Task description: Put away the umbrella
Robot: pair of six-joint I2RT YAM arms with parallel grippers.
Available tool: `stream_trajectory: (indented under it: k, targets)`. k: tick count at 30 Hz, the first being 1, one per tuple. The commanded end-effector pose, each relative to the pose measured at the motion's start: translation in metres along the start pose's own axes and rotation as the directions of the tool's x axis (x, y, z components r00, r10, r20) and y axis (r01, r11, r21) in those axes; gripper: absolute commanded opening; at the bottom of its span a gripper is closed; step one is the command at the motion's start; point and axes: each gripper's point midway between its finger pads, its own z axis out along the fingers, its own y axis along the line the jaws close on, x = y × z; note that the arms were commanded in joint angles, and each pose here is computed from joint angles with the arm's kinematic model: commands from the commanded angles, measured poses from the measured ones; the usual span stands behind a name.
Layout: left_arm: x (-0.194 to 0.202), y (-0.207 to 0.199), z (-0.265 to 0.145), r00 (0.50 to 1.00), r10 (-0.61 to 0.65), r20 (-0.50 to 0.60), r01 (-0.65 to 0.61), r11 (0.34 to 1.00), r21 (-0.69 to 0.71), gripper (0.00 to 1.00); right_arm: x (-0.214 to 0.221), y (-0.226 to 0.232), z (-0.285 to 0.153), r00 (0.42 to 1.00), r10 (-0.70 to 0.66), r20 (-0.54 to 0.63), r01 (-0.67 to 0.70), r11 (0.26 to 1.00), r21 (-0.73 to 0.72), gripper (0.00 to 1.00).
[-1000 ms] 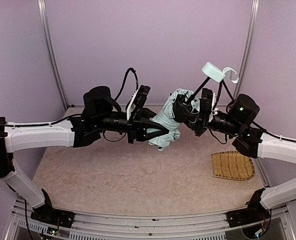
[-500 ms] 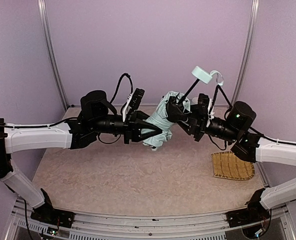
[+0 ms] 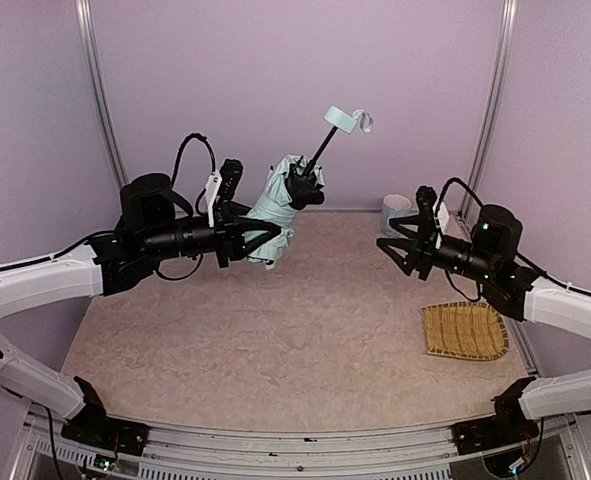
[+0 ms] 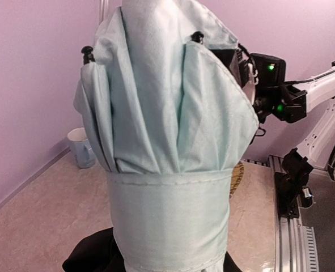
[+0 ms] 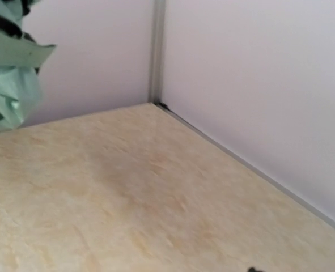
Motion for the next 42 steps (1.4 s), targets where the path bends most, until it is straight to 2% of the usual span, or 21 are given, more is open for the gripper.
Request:
stream_trajectory:
  k: [1, 3, 5, 9, 12, 13, 15, 17, 18, 20, 22, 23, 26, 30, 33, 35, 37, 39, 41, 42]
  targets:
    - [0.024, 0.039, -0.014, 0.989, 0.063, -0.137, -0.092, 0.971, -0.221, 0.00, -0.013, -0.009, -0.016, 0.999, 0.017, -0.044, -0.015, 0.999, 0.042, 0.60]
    - [0.047, 0.054, -0.016, 0.967, 0.072, -0.244, -0.145, 0.945, -0.294, 0.00, -0.016, -0.012, -0.019, 0.997, 0.005, -0.077, 0.000, 0.998, 0.061, 0.60]
    - [0.075, 0.058, -0.013, 0.931, 0.093, -0.354, -0.206, 0.933, -0.295, 0.00, -0.019, -0.018, -0.024, 0.994, 0.001, -0.110, 0.010, 0.995, 0.101, 0.60]
    - [0.133, 0.053, 0.001, 0.852, 0.076, -0.519, -0.198, 0.963, -0.184, 0.00, -0.021, -0.036, -0.034, 0.983, 0.017, -0.185, 0.023, 0.977, 0.210, 0.60]
    - [0.177, 0.038, 0.019, 0.790, 0.068, -0.610, -0.132, 0.989, -0.061, 0.00, -0.021, -0.031, -0.035, 0.979, 0.009, -0.204, 0.031, 0.982, 0.188, 0.61]
    - [0.198, 0.032, 0.024, 0.753, 0.065, -0.654, -0.100, 0.995, -0.016, 0.01, -0.021, -0.027, -0.034, 0.979, -0.001, -0.204, 0.034, 0.986, 0.161, 0.61]
    - [0.222, 0.016, 0.033, 0.708, 0.105, -0.698, -0.080, 0.994, 0.069, 0.10, -0.020, -0.015, -0.030, 0.980, -0.011, -0.199, 0.029, 0.996, 0.088, 0.62]
    - [0.240, 0.004, 0.038, 0.669, 0.172, -0.723, -0.097, 0.985, 0.145, 0.22, -0.019, 0.001, -0.026, 0.982, -0.028, -0.187, 0.025, 1.000, -0.018, 0.61]
    - [0.248, 0.001, 0.039, 0.653, 0.201, -0.730, -0.113, 0.979, 0.168, 0.31, -0.019, 0.009, -0.024, 0.983, -0.034, -0.182, 0.021, 0.997, -0.071, 0.61]
    - [0.253, 0.005, 0.041, 0.638, 0.221, -0.737, -0.147, 0.975, 0.166, 0.55, -0.020, 0.024, -0.021, 0.985, -0.042, -0.167, 0.014, 0.987, -0.163, 0.59]
    - [0.248, 0.014, 0.042, 0.644, 0.223, -0.732, -0.175, 0.974, 0.144, 0.85, -0.019, 0.031, -0.016, 0.984, -0.044, -0.171, 0.008, 0.979, -0.202, 0.58]
    - [0.242, 0.018, 0.042, 0.654, 0.224, -0.723, -0.190, 0.973, 0.130, 0.97, -0.016, 0.032, -0.012, 0.982, -0.044, -0.182, 0.005, 0.978, -0.210, 0.58]
    - [0.222, 0.027, 0.037, 0.686, 0.243, -0.686, -0.239, 0.966, 0.104, 0.99, -0.001, 0.033, 0.006, 0.969, -0.037, -0.245, -0.018, 0.976, -0.218, 0.58]
    - [0.189, 0.015, 0.024, 0.739, 0.295, -0.606, -0.271, 0.953, 0.133, 0.99, 0.027, 0.057, 0.033, 0.931, -0.069, -0.358, -0.043, 0.954, -0.297, 0.58]
    - [0.160, 0.016, 0.007, 0.807, 0.266, -0.528, -0.266, 0.961, 0.078, 0.99, 0.056, 0.077, 0.055, 0.879, -0.128, -0.459, -0.040, 0.940, -0.338, 0.60]
    - [0.127, 0.040, -0.010, 0.877, 0.176, -0.448, -0.235, 0.969, -0.079, 0.99, 0.078, 0.096, 0.068, 0.831, -0.186, -0.524, -0.037, 0.922, -0.385, 0.66]
    - [0.106, 0.081, -0.034, 0.930, 0.014, -0.368, -0.134, 0.944, -0.303, 0.99, 0.104, 0.108, 0.079, 0.765, -0.249, -0.593, -0.028, 0.908, -0.417, 0.73]
    - [0.095, 0.122, -0.066, 0.951, -0.147, -0.271, -0.014, 0.859, -0.512, 0.99, 0.127, 0.117, 0.088, 0.693, -0.310, -0.651, -0.015, 0.897, -0.442, 0.86]
    - [0.090, 0.143, -0.091, 0.956, -0.223, -0.191, 0.053, 0.770, -0.636, 0.99, 0.152, 0.125, 0.094, 0.613, -0.370, -0.698, -0.002, 0.883, -0.470, 0.99]
    - [0.088, 0.149, -0.101, 0.959, -0.225, -0.170, 0.050, 0.729, -0.683, 0.99, 0.164, 0.129, 0.096, 0.572, -0.399, -0.717, 0.003, 0.875, -0.485, 1.00]
